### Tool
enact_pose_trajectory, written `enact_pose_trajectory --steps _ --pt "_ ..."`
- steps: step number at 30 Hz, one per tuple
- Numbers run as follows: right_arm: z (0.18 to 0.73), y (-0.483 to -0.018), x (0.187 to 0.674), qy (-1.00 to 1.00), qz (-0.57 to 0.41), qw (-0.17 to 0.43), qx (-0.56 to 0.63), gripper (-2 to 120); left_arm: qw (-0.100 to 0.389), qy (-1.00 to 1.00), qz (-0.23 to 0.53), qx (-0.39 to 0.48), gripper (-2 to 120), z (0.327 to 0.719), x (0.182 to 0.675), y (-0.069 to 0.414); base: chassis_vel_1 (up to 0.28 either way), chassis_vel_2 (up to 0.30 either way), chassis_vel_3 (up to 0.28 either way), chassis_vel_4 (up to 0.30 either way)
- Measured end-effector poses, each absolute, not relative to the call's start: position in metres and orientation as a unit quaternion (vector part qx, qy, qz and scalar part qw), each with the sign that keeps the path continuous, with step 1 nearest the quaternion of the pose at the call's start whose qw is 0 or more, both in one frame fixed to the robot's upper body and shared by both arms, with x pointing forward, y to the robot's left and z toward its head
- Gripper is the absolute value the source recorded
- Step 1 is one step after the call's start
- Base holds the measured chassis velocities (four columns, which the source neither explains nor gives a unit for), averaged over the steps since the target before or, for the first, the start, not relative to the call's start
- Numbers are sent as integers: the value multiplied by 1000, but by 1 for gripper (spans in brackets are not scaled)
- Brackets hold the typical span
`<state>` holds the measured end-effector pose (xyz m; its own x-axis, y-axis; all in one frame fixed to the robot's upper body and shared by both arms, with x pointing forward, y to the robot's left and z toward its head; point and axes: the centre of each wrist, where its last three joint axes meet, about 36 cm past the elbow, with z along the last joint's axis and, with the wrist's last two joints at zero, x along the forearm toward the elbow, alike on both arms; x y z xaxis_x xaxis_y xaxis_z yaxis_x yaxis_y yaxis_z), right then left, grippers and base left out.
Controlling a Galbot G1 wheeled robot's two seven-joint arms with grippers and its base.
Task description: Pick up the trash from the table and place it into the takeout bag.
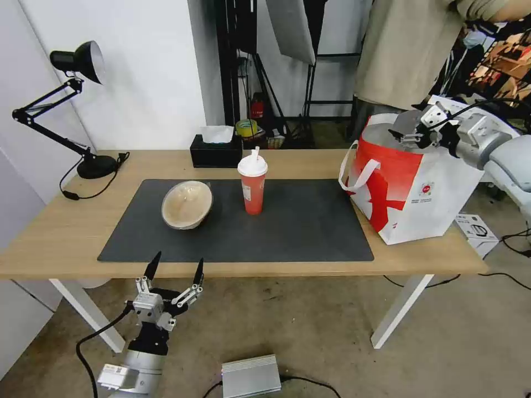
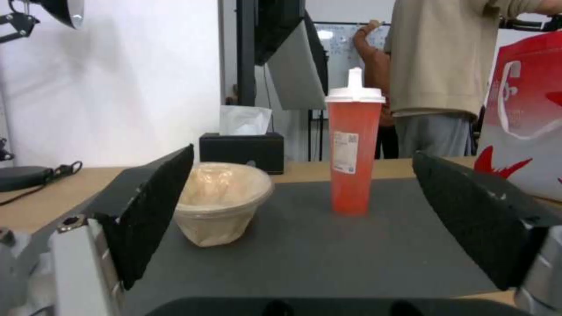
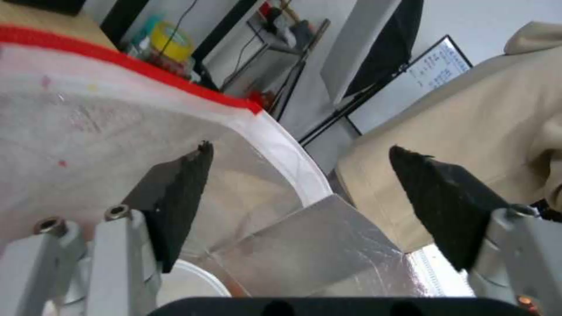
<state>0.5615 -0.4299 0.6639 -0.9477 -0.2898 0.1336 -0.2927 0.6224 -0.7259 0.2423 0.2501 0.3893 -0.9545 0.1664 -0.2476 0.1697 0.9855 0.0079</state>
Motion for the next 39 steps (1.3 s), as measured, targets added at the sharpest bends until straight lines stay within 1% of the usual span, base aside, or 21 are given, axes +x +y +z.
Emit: enact_pose_trajectory --steps 2,6,9,21,23,31,39 --pt "663 -429 560 -902 401 2 161 82 125 988 -7 85 100 390 242 250 0 0 0 0" --pt "663 -428 553 -907 391 -3 155 97 130 988 -7 84 100 395 242 251 0 0 0 0" --pt "664 -426 549 -911 382 -9 155 100 132 988 -7 85 100 398 243 251 0 0 0 0" --pt "662 -407 526 -930 330 -41 155 100 136 987 -10 83 100 408 248 252 0 0 0 0" --pt "656 -396 515 -939 302 -53 158 100 138 987 -11 83 100 413 250 253 0 0 0 0" --pt "636 -377 493 -947 267 -80 161 100 140 987 -10 80 100 417 251 256 0 0 0 0" --pt "607 -364 472 -950 246 -85 174 100 140 987 -11 80 100 418 251 256 0 0 0 0"
